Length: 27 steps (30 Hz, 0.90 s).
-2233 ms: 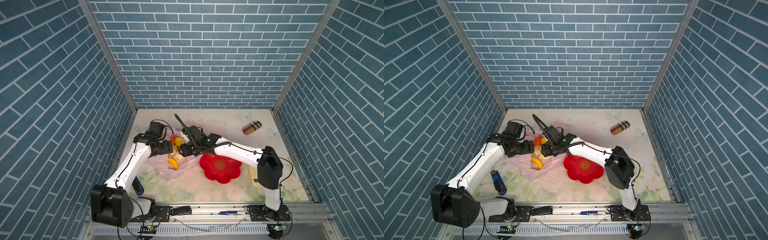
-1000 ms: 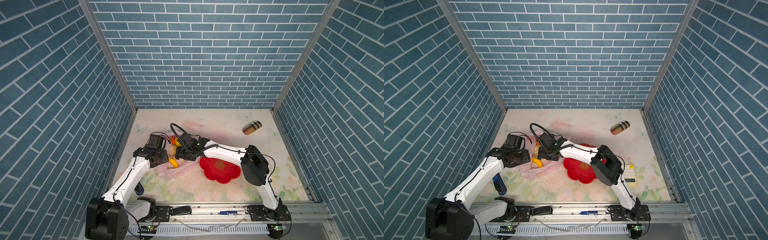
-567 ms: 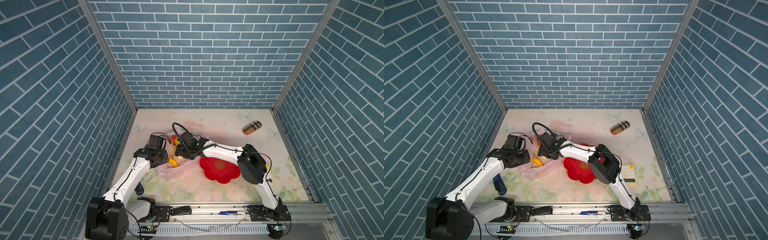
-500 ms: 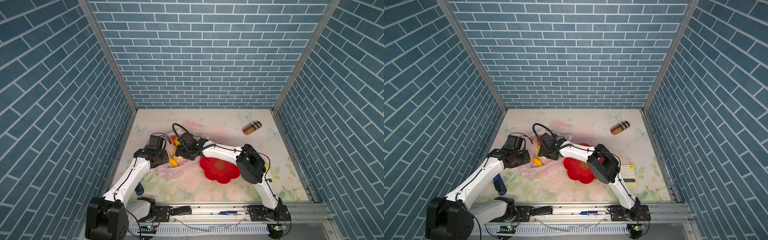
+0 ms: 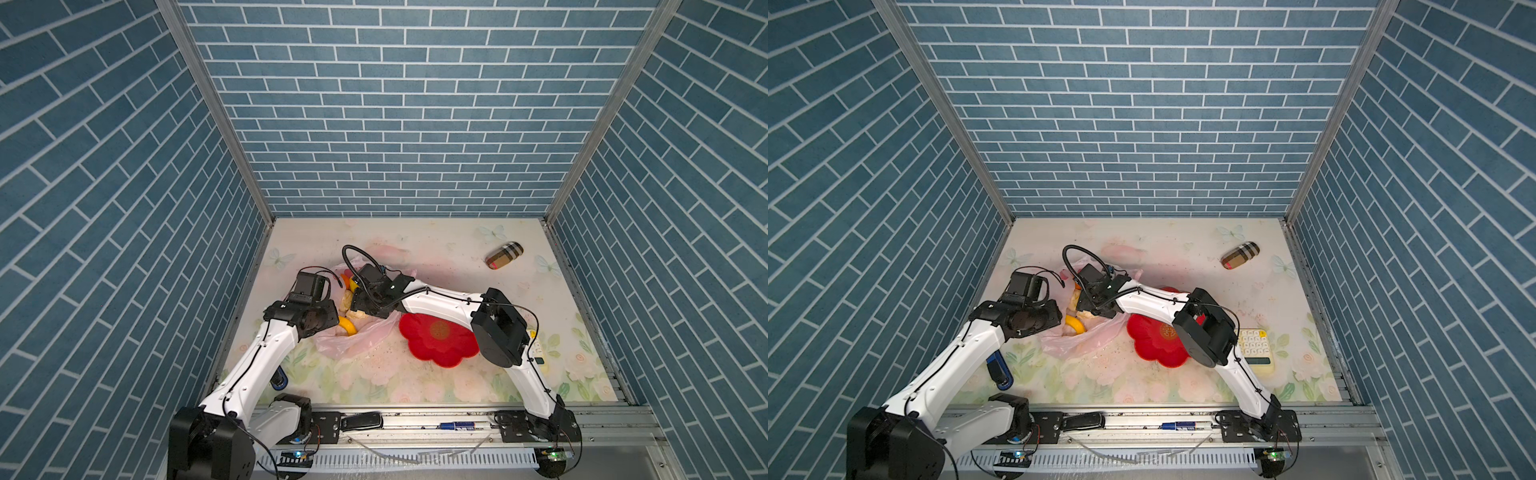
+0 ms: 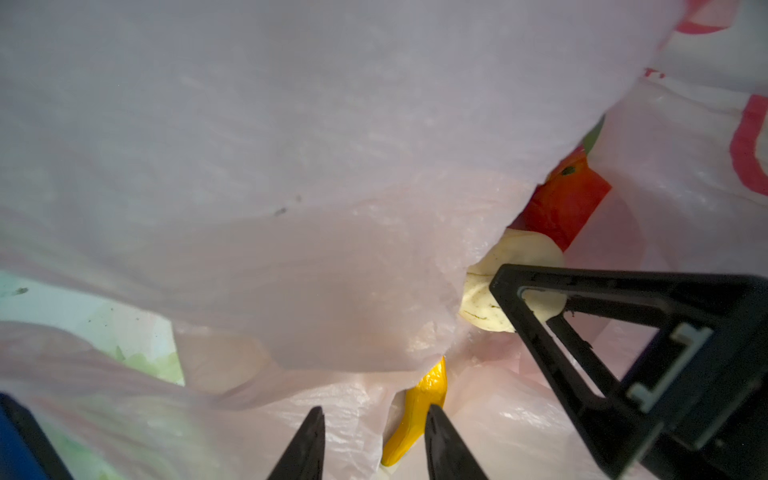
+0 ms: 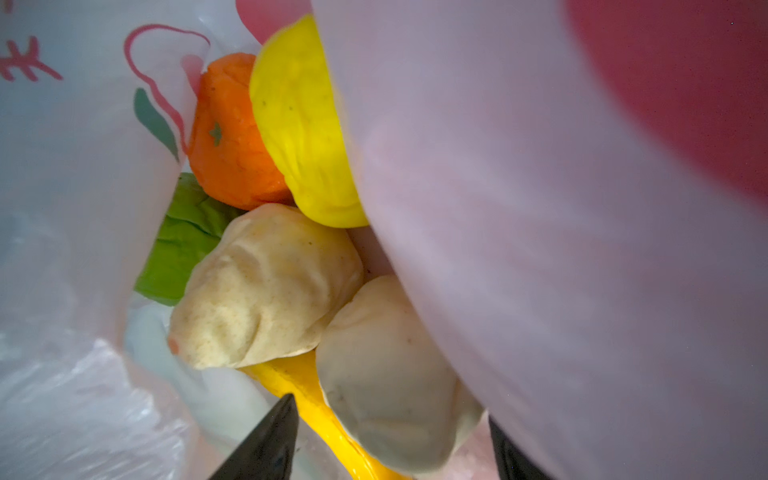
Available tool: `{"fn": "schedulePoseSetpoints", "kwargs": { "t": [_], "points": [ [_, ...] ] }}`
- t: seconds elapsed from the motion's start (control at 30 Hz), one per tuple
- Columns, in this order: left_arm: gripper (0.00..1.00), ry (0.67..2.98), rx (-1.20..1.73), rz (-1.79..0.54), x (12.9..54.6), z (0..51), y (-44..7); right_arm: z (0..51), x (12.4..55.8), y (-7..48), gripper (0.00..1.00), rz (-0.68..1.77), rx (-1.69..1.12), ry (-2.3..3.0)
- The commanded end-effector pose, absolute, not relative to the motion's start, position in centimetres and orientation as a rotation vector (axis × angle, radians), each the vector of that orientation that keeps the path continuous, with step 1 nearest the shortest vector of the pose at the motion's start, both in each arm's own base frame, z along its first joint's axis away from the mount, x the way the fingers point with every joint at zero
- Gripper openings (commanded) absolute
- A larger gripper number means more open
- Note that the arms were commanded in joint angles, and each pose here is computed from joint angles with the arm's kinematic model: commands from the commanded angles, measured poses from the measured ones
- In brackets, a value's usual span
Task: Take the fake fruits out of the plastic bag
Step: 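Lower the open right gripper toward the cream bun and banana inside the bag, then close the right gripper on the cream bun while the left holds the bag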
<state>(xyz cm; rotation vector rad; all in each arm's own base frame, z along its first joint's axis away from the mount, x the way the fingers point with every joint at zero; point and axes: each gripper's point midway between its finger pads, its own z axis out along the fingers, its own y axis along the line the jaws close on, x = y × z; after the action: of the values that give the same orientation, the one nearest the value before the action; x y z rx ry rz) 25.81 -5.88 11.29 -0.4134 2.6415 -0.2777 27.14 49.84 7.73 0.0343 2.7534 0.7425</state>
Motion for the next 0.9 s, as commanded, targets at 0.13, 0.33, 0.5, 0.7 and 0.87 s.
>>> {"fn": "schedulePoseSetpoints", "kwargs": {
  "t": [0.13,0.33,0.5,0.7,0.87],
  "points": [
    [0.4,2.626,-0.409,-0.332,25.3,11.5,-6.4,12.0,26.7,50.1,0.73,0.751,0.036,2.683],
    [0.4,2.62,-0.407,-0.369,24.9,11.4,-6.8,10.1,26.7,51.1,0.73,0.737,0.031,2.716],
    [0.4,2.628,-0.403,-0.382,24.7,11.1,-6.9,8.8,27.1,51.7,0.73,0.697,0.032,2.745],
    [0.39,2.633,-0.401,-0.387,24.4,10.9,-7.0,7.7,27.5,51.8,0.74,0.63,0.037,2.779],
    [0.39,2.629,-0.397,-0.389,24.4,10.9,-7.0,7.1,27.8,51.6,0.74,0.587,0.044,2.789]
  ]
}}
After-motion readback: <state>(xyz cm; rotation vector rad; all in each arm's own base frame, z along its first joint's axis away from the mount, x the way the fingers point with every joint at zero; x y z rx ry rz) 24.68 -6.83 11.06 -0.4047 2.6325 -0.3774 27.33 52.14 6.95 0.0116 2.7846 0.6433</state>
